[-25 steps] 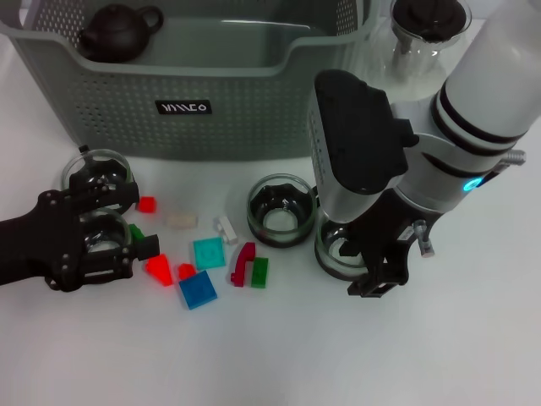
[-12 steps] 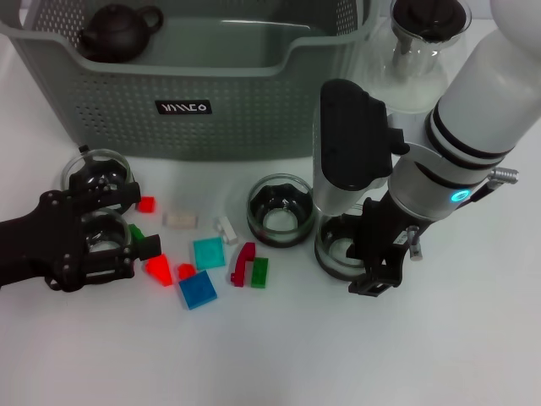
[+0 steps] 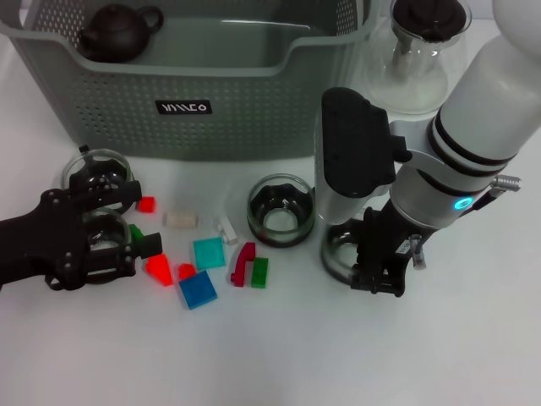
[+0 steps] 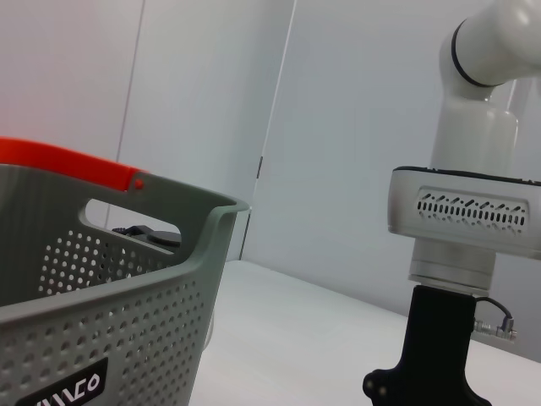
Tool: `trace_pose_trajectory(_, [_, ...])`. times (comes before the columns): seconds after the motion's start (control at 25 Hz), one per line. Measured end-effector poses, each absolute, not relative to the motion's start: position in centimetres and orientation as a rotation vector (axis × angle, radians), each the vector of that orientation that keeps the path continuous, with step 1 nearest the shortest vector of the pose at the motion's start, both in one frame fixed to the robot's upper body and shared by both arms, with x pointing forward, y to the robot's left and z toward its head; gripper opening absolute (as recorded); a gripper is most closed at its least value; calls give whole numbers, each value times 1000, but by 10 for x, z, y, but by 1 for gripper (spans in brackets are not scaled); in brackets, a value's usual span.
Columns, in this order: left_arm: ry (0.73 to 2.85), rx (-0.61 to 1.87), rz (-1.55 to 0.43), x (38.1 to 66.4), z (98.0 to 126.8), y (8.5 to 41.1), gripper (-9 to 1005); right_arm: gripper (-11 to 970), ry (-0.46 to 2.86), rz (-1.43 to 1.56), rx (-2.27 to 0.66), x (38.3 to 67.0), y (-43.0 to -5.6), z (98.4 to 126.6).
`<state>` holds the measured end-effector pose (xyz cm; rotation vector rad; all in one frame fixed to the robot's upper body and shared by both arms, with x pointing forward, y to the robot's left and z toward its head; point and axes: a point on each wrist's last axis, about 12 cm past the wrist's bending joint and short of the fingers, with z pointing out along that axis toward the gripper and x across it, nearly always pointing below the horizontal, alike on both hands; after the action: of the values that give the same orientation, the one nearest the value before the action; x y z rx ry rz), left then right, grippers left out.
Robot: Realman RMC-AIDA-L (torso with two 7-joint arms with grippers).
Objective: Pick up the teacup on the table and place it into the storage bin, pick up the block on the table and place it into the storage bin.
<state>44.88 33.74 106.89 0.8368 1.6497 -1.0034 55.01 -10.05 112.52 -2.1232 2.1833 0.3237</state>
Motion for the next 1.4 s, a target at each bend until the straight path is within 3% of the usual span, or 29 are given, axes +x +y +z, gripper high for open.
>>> trace_pose_trajectory(0.12, [1649, 835, -1004, 449, 1069, 337, 821, 137, 2186, 323, -2123, 550, -101, 1130])
trace_pose_trajectory(0.28, [1651, 833, -1004, 448, 1068, 337, 821, 86, 2183, 373, -2135, 547, -104, 1147])
trace_pose_trajectory(0.44, [1653, 831, -1003, 448, 1068, 337, 821, 61, 2007, 664, -1976, 546, -112, 1206])
trace_pose_trajectory(0.48, [1652, 832, -1000, 448, 1068, 338, 821, 61, 2007, 664, -1976, 546, -112, 1206])
trace_pose_trajectory(0.64, [1648, 838, -991, 448, 1068, 338, 821, 61, 1761, 823, -1667, 556, -124, 1259])
trace_pose_trajectory(0.84, [1647, 829, -986, 449, 1067, 337, 822, 62, 1672, 748, -1334, 592, -110, 1287])
trace_pose_trajectory(1.0, [1636, 829, -991, 452, 1068, 335, 822, 62, 1752, 656, -1247, 629, -74, 1286])
trace_pose_trajectory(1.2, [1630, 827, -998, 453, 1067, 331, 822, 68, 1907, 456, -1179, 681, -19, 1265])
trace_pose_trajectory(1.4, [1632, 817, -1005, 453, 1066, 329, 822, 86, 1944, 324, -1120, 696, 1, 1249])
